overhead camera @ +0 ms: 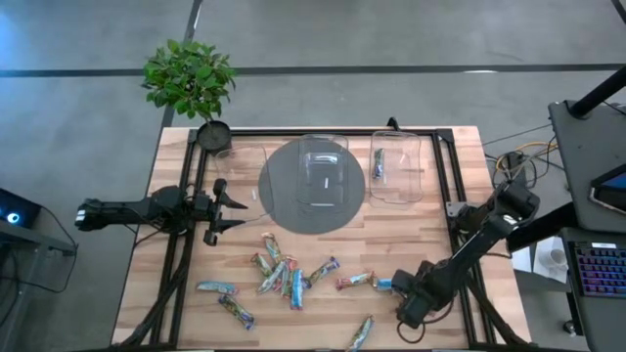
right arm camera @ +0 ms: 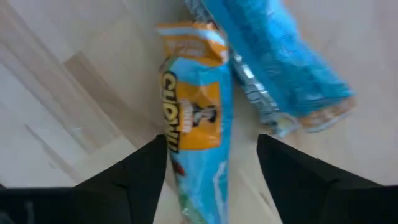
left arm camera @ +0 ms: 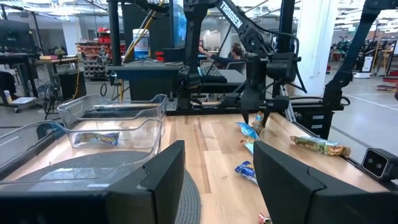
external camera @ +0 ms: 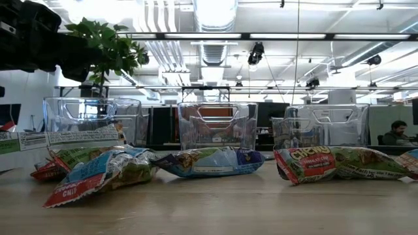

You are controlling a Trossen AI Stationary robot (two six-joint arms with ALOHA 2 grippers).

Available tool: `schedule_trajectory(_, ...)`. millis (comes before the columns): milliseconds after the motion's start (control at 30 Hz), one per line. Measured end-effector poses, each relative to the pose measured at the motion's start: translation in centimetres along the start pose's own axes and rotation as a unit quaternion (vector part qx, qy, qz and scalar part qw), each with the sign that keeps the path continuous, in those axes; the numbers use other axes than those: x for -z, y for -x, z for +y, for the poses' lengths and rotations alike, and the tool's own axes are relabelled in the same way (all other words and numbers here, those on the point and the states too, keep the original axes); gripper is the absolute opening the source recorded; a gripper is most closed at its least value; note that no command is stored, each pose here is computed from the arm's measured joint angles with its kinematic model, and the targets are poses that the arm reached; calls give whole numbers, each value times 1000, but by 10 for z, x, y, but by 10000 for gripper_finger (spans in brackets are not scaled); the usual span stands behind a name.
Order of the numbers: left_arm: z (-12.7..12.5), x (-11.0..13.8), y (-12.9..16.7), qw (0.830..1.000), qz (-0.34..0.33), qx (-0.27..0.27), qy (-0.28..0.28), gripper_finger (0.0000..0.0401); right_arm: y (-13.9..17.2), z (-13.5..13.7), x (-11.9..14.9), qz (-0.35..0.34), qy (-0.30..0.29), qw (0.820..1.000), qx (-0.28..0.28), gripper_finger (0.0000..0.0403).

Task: Pick and place Granola Bars by type
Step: Put the yellow granola bar into the center transparent bin

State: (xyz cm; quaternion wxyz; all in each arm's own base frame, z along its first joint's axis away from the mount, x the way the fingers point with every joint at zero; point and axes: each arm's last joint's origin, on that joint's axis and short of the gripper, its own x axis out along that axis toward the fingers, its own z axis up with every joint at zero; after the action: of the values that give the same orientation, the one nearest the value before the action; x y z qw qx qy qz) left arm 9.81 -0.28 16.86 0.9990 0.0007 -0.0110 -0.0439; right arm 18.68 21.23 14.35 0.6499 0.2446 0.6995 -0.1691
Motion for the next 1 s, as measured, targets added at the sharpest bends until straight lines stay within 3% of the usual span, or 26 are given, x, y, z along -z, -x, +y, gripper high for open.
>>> schedule_trajectory(167,0,0,0,1000,0,0,0,174,8,0,-2,11,-44,999,-20,136)
schedule_trajectory(300,0,0,0,1000,0,0,0,174,32,-1,-9,-7,-77,994,-74,45)
schedule_trajectory(367,0,0,0,1000,0,0,0,174,49,-4,-16,-27,-94,990,-104,22)
schedule_trajectory(533,0,0,0,1000,0,0,1,174,106,-22,-51,-135,-163,959,-187,27)
schedule_trajectory(633,0,0,0,1000,0,0,1,174,153,-43,-88,-257,-209,916,-227,27)
schedule_trajectory(800,0,0,0,1000,0,0,1,174,207,-95,-168,-397,-240,857,-226,29)
schedule_trajectory(900,0,0,0,1000,0,0,1,174,220,-130,-215,-424,-244,846,-211,29)
schedule_trajectory(1000,0,0,0,1000,-1,0,13,174,212,-161,-256,-390,-262,858,-209,39)
